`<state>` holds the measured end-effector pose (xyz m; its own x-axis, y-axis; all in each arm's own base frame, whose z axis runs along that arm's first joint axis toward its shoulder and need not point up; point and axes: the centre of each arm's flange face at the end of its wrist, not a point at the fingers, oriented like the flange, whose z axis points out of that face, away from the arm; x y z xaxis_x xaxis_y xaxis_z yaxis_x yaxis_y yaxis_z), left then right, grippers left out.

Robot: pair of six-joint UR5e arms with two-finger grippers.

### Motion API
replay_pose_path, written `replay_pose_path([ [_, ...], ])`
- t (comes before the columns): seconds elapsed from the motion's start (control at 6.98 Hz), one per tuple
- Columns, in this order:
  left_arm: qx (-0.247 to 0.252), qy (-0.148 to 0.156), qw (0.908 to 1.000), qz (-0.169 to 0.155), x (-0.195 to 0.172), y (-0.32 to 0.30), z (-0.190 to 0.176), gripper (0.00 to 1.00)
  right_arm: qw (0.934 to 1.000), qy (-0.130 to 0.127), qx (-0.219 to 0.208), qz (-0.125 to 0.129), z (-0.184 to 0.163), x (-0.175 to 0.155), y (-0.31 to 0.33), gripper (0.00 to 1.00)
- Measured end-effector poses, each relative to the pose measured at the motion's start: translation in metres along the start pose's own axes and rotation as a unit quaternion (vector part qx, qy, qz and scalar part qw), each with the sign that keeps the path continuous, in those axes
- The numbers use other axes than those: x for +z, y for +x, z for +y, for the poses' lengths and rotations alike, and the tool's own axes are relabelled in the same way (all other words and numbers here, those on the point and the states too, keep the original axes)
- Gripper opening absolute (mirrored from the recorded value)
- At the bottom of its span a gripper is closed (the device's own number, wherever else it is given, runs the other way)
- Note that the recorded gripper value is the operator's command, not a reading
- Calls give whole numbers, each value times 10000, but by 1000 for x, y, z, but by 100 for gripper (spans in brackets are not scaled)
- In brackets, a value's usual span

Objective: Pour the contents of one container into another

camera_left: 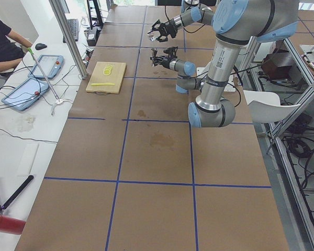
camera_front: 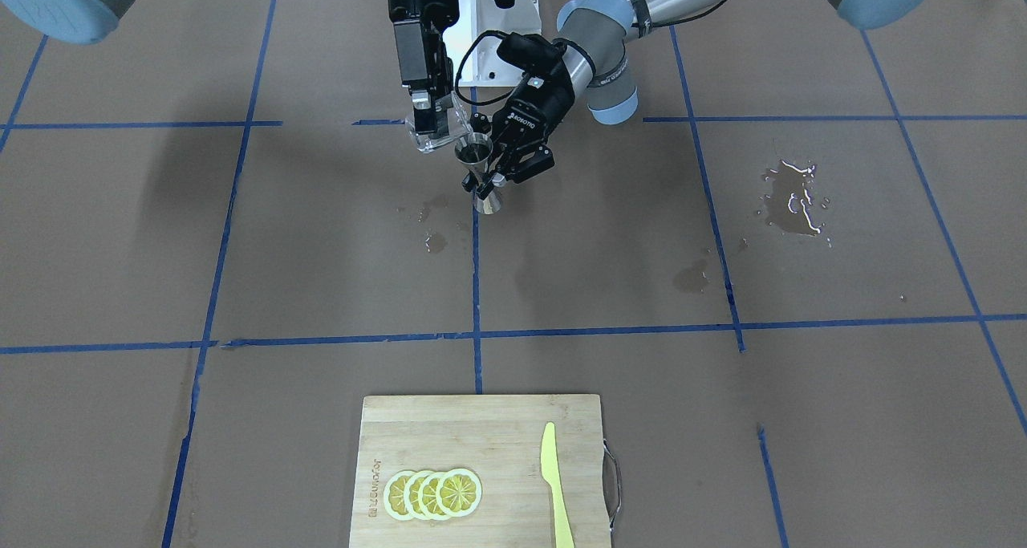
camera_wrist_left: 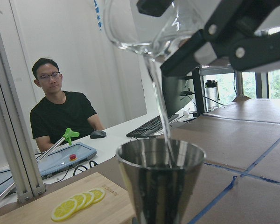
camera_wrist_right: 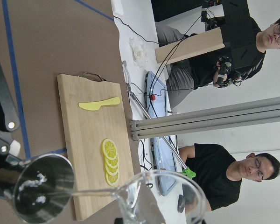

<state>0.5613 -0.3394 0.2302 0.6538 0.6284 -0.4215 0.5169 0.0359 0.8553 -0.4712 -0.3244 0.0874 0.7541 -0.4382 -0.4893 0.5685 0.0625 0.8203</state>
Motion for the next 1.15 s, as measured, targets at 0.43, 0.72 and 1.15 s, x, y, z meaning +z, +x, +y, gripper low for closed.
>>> replay_pose_path([
  [0.43,-13,12,10000,10,-5,-3,1,0,9926,119,1212,-18,0,0,2,0],
  [0.72,-85,128,9999,5,-11,-12,-4,0,9716,242,2344,-203,5,1,0,0],
  [1.15,-204,387,9990,-46,-51,-64,-2,0,9385,179,3413,-491,42,8,-7,0],
])
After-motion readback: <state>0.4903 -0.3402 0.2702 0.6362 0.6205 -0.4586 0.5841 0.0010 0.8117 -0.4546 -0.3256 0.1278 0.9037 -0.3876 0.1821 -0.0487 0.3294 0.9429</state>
